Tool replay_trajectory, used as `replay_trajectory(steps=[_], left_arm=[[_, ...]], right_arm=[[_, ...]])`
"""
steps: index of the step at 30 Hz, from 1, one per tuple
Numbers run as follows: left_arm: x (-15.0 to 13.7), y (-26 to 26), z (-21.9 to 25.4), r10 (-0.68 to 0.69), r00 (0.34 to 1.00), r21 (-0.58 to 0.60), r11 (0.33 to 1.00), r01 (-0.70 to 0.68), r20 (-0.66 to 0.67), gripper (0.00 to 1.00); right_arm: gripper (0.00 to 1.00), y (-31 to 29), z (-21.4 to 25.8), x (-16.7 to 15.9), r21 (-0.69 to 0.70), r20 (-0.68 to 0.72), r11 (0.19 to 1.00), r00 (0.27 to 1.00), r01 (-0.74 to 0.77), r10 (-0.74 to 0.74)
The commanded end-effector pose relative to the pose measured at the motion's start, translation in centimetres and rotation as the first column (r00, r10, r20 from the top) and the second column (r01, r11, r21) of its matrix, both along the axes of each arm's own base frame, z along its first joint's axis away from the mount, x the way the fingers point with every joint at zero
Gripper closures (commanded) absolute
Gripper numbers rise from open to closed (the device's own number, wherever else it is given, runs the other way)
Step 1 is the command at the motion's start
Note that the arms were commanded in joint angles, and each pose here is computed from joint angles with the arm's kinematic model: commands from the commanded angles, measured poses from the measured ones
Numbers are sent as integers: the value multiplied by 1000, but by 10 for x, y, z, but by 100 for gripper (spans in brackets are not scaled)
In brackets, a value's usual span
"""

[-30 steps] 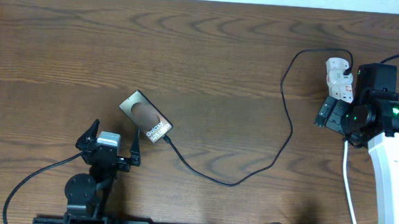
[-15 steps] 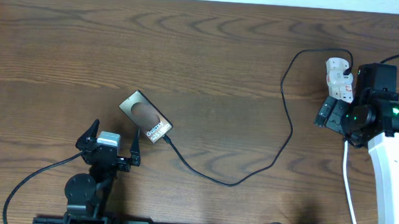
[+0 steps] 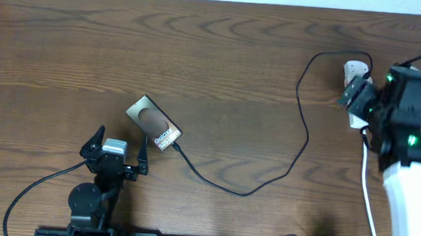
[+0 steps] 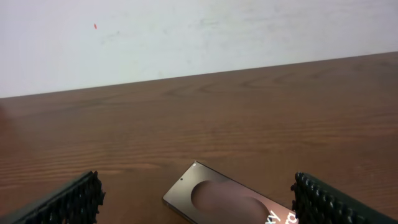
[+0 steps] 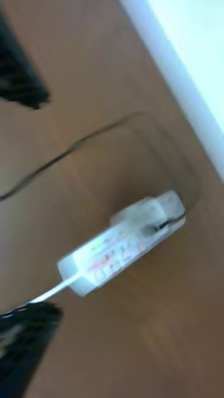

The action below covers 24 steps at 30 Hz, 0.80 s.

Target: Plug charger to phone and switch on socket

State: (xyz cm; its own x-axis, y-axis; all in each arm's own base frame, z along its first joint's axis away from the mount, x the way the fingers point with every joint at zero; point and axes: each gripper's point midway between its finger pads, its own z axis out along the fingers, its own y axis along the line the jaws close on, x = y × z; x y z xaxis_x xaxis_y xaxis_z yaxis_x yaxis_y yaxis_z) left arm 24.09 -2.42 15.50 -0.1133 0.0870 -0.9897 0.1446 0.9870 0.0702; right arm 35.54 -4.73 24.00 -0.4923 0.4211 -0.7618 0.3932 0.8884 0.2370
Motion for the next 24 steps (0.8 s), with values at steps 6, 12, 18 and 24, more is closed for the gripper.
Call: replay_trajectory(steps=[6, 12, 18, 24], left_arm=[[1, 2, -15, 13, 999, -14, 1000, -14, -35, 3], [1, 2, -15, 13, 999, -14, 1000, -13, -35, 3], [1, 2, -15, 13, 999, -14, 1000, -13, -35, 3], [1, 2, -15, 13, 999, -14, 1000, -13, -35, 3]], right_arm=[[1, 20, 22, -21, -18, 450, 996, 889, -91, 90], [1, 22, 14, -58, -217, 578, 973, 792, -85, 198], [1, 24, -11, -81, -303, 590, 950, 769, -72, 246], [1, 31, -32, -92, -380, 577, 920, 752, -98, 319]])
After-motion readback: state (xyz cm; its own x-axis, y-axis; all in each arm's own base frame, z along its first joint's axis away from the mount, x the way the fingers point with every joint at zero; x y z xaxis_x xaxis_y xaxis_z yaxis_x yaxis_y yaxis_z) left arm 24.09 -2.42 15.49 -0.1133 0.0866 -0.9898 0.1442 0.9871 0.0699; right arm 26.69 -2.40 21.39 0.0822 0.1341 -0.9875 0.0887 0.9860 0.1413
